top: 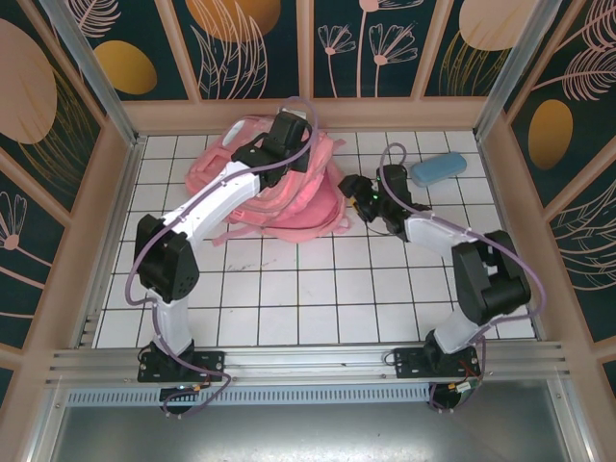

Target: Pack books, pencil case, and school supplies into a backpack

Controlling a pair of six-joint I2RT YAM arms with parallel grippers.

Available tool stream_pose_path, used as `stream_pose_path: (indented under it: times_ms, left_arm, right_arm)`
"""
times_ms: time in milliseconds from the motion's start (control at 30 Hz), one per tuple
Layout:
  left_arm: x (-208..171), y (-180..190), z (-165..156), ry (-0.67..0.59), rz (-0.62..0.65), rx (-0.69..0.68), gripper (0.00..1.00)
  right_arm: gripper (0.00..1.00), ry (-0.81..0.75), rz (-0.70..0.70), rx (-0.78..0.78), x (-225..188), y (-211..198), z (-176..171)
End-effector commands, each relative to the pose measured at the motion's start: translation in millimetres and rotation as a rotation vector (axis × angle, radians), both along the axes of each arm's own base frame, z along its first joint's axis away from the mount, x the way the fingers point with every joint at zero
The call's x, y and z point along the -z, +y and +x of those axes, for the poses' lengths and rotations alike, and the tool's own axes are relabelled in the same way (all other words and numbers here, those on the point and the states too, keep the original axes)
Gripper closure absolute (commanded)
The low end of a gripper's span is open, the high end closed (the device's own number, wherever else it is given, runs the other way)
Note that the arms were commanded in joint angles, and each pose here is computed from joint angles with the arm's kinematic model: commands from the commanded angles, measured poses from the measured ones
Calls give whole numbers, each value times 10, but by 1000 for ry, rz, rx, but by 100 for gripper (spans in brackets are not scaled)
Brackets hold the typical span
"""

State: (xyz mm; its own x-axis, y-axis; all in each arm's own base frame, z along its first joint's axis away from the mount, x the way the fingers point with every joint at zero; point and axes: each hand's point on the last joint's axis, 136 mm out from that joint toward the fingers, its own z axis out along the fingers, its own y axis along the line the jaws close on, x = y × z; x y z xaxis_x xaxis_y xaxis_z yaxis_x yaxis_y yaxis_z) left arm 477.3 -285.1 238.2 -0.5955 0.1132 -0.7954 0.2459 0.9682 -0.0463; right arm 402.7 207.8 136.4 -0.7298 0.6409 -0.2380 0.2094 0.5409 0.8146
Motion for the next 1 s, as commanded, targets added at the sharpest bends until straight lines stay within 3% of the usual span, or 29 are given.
stream_pose_path:
  times_ms: [0, 100, 167, 300, 400, 467, 633, 767, 967]
  left_arm:
    - [-513, -510, 127, -107, -232, 126, 99]
    - [-538, -696, 213, -104, -289, 166, 97]
    - [-545, -824, 241, -97, -323, 203, 90]
    - [-478, -896, 279, -61, -345, 217, 59]
    - [-396, -737, 296, -22, -355, 172, 39]
    - [-310, -532, 302, 15, -372, 119, 31]
    - [-79, 216, 248, 88, -459, -85, 24]
    - [232, 871, 30, 127, -503, -264, 17]
    - [574, 1525, -366, 177, -565, -422, 14]
  right_arm:
    - [35, -21, -172, 88, -25, -380, -120]
    - [35, -41, -215, 76, -102, -444, -219]
    - [35, -53, -243, 43, -138, -425, -285]
    - [36, -69, -338, -35, -167, -290, -415]
    - [37, -90, -419, -100, -160, -130, -500]
    - [39, -101, -464, -142, -121, -37, -530]
    - [45, -123, -522, -318, 49, 440, -702]
    - [48, -150, -566, -461, 228, 910, -933]
    - [55, -166, -621, -506, 415, 1380, -1050]
